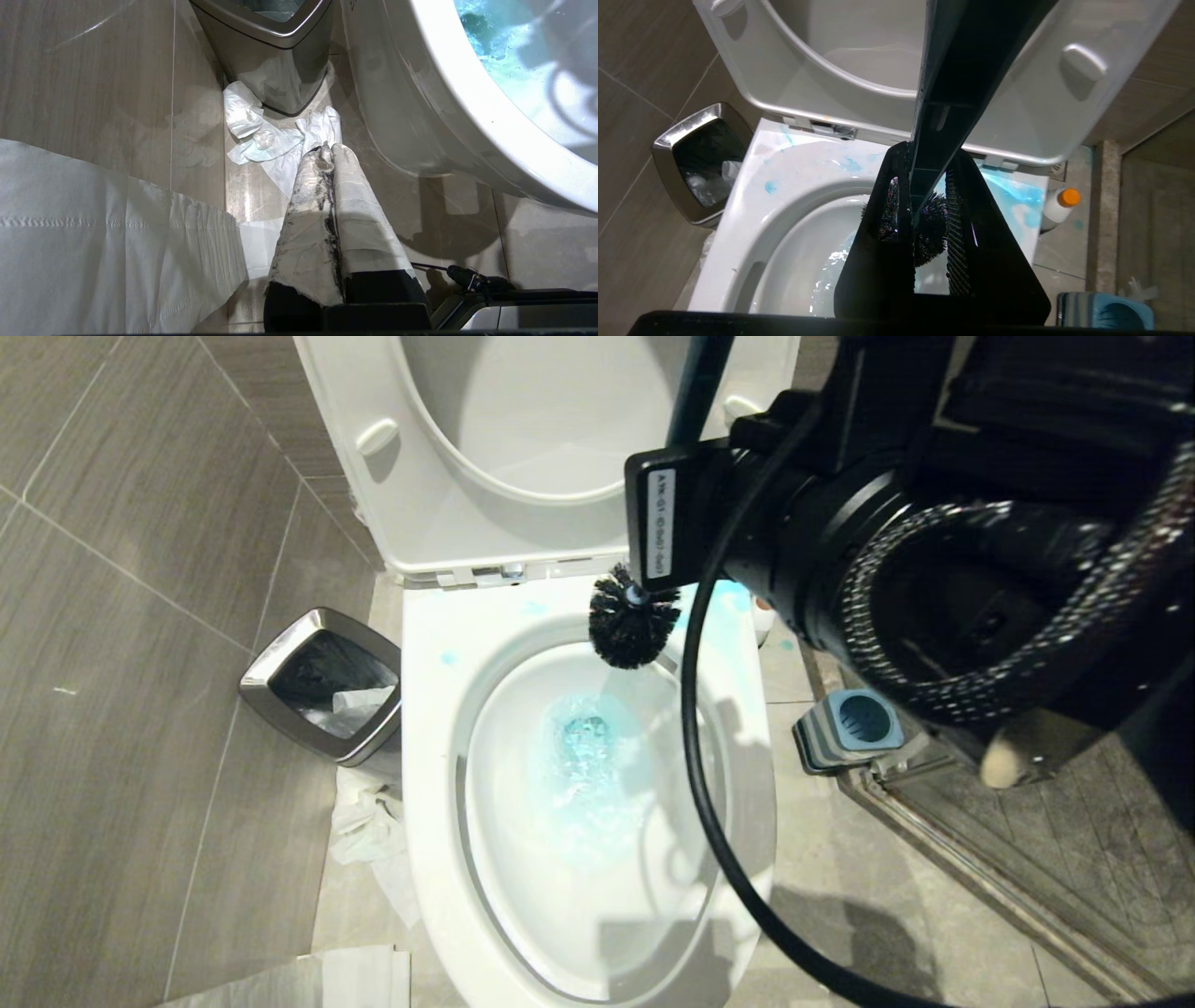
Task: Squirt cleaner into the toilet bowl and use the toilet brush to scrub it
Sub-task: Put the toilet brush back
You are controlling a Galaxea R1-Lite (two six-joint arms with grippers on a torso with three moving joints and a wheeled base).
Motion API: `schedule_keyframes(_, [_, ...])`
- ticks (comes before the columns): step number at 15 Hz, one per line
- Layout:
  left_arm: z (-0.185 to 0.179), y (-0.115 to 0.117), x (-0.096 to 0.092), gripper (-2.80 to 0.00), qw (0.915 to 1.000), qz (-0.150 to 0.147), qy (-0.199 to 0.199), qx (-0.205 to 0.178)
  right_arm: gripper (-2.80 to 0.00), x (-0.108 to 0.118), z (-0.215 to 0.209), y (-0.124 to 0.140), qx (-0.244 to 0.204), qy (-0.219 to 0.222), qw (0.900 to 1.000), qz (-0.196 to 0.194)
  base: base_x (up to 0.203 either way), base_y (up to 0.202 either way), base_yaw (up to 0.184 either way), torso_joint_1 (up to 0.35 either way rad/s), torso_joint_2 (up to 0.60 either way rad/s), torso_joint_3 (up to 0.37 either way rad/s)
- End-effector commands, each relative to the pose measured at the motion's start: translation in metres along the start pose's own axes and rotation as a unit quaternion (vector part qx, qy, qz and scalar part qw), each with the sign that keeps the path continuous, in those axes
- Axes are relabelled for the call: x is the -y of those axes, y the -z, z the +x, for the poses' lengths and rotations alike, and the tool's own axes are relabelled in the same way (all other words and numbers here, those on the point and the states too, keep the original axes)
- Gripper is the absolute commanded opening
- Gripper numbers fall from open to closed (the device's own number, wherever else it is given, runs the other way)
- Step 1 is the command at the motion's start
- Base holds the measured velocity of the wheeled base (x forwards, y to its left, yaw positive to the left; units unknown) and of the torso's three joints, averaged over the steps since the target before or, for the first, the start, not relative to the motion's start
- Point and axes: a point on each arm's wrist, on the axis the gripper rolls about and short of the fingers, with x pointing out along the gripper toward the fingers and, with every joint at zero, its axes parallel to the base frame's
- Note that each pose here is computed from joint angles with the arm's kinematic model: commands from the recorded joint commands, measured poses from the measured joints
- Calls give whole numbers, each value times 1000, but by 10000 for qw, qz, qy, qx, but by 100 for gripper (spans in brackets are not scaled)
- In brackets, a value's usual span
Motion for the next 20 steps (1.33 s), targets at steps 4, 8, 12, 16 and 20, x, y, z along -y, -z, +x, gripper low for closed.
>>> schedule_keyframes(4, [0, 0, 0, -280, 10000, 0, -5, -9, -280, 62, -33, -38, -146, 622, 9979, -88, 0, 0, 0, 0, 0, 0])
schedule_keyframes(8, [0, 0, 0, -280, 10000, 0, 0, -9, -280, 112, -17, -26, -494, 1401, 9881, -389, 0, 0, 0, 0, 0, 0])
schedule_keyframes(12, [0, 0, 0, -280, 10000, 0, -7, -9, -280, 168, 13, 28, -1074, 1452, 9829, -367, 0, 0, 0, 0, 0, 0])
schedule_keyframes(16, [0, 0, 0, -280, 10000, 0, 1, -9, -280, 216, 26, 78, -1298, 1679, 9771, -151, 0, 0, 0, 0, 0, 0])
schedule_keyframes(20, [0, 0, 0, -280, 10000, 0, -5, -9, -280, 247, 31, 118, -1613, 1600, 9738, -88, 0, 0, 0, 0, 0, 0])
